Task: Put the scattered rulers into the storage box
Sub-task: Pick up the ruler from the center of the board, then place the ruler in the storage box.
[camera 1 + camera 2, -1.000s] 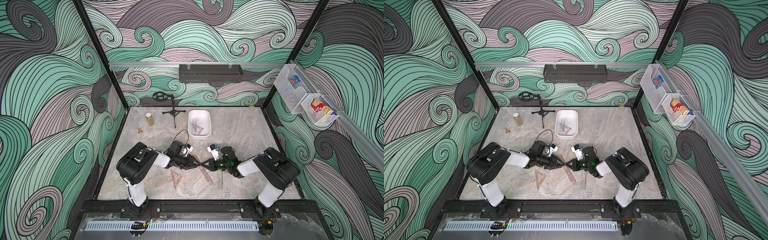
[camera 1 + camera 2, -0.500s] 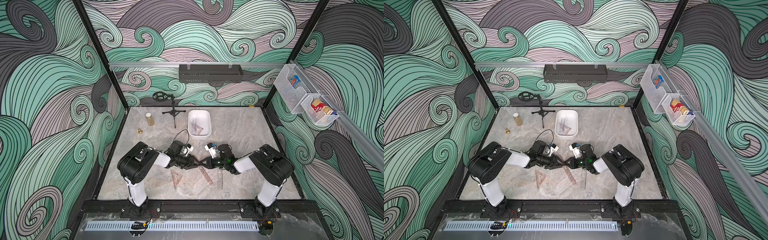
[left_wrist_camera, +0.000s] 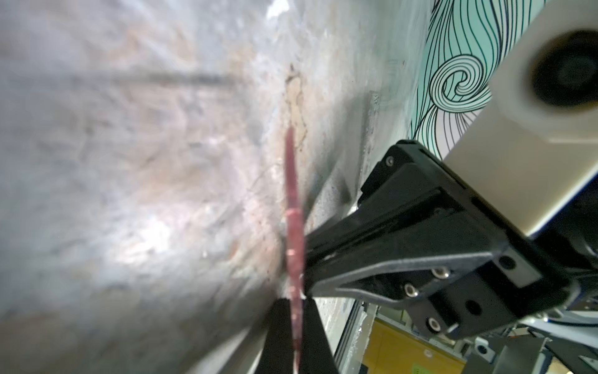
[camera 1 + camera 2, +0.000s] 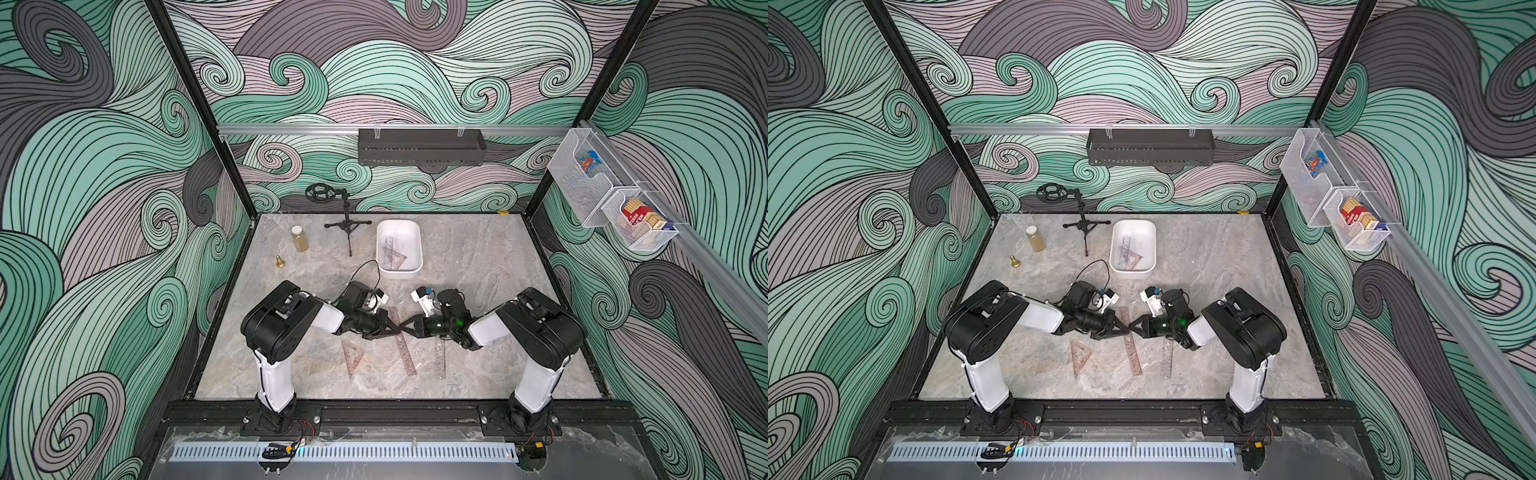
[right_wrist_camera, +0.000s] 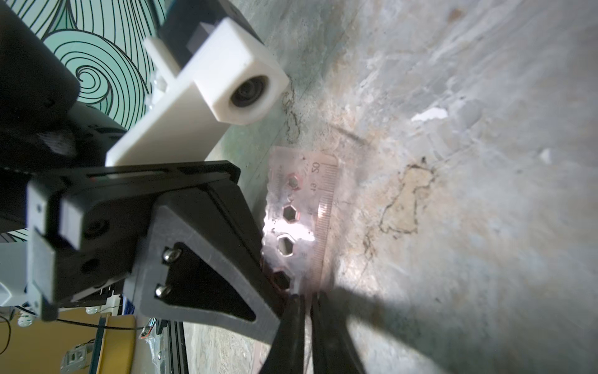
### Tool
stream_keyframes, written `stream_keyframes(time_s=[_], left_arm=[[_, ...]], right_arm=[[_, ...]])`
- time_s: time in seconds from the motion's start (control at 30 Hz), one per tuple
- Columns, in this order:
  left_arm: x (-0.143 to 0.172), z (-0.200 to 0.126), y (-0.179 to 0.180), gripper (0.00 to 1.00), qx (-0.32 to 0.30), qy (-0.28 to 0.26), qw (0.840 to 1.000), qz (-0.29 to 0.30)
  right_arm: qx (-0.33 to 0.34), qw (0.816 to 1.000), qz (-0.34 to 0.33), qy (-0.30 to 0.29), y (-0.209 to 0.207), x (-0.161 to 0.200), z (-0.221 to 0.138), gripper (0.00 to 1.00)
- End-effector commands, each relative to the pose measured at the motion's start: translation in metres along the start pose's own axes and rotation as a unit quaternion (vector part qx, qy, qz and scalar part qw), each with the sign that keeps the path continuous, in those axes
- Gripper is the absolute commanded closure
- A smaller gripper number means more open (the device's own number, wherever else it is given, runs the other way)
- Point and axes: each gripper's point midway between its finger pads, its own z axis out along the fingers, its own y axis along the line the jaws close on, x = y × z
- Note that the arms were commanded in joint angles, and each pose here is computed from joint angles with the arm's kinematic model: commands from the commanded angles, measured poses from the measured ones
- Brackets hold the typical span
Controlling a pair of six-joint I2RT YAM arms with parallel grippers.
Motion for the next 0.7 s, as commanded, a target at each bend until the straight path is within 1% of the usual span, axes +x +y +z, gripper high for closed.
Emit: stream_keyframes(time_s=[0.0, 0.1, 0.2, 0.3, 0.37, 0.47, 0.53, 0.6, 0.67], left_arm=[[0.017, 0.003, 0.041, 1.0, -0.083, 0.01, 0.996, -0.041], [0.011, -0.004, 0.026, 1.0, -0.078, 0.007, 0.997, -0.024], [-0.011, -0.018, -0.018, 1.0, -0.058, -0.009, 0.998, 0.033], [-0.044, -0.033, -0.07, 1.0, -0.042, -0.025, 0.992, 0.112], [-0.072, -0.038, -0.102, 1.0, -0.029, -0.031, 0.987, 0.155], [-0.121, -0.042, -0.142, 1.0, -0.025, -0.044, 0.976, 0.214], [-0.155, -0.044, -0.169, 1.0, -0.025, -0.059, 0.963, 0.261], [-0.19, -0.044, -0.182, 1.0, -0.042, -0.083, 0.949, 0.301], [-0.223, -0.045, -0.19, 1.0, -0.045, -0.11, 0.942, 0.314]], right_arm=[[0.028, 0.998, 0.038, 0.044, -0.017, 0.03, -0.004, 0.89], [-0.003, 1.0, 0.018, 0.019, 0.001, 0.011, -0.016, 0.88], [-0.019, 0.999, -0.022, -0.018, 0.021, -0.014, -0.037, 0.86], [-0.003, 0.997, -0.055, -0.058, 0.029, -0.033, -0.06, 0.84], [0.008, 0.994, -0.067, -0.081, 0.032, -0.042, -0.071, 0.84], [0.01, 0.992, -0.075, -0.104, 0.039, -0.049, -0.082, 0.86], [0.008, 0.99, -0.077, -0.121, 0.045, -0.055, -0.089, 0.87], [0.004, 0.988, -0.08, -0.134, 0.051, -0.059, -0.095, 0.87], [0.005, 0.987, -0.083, -0.14, 0.053, -0.061, -0.099, 0.87]])
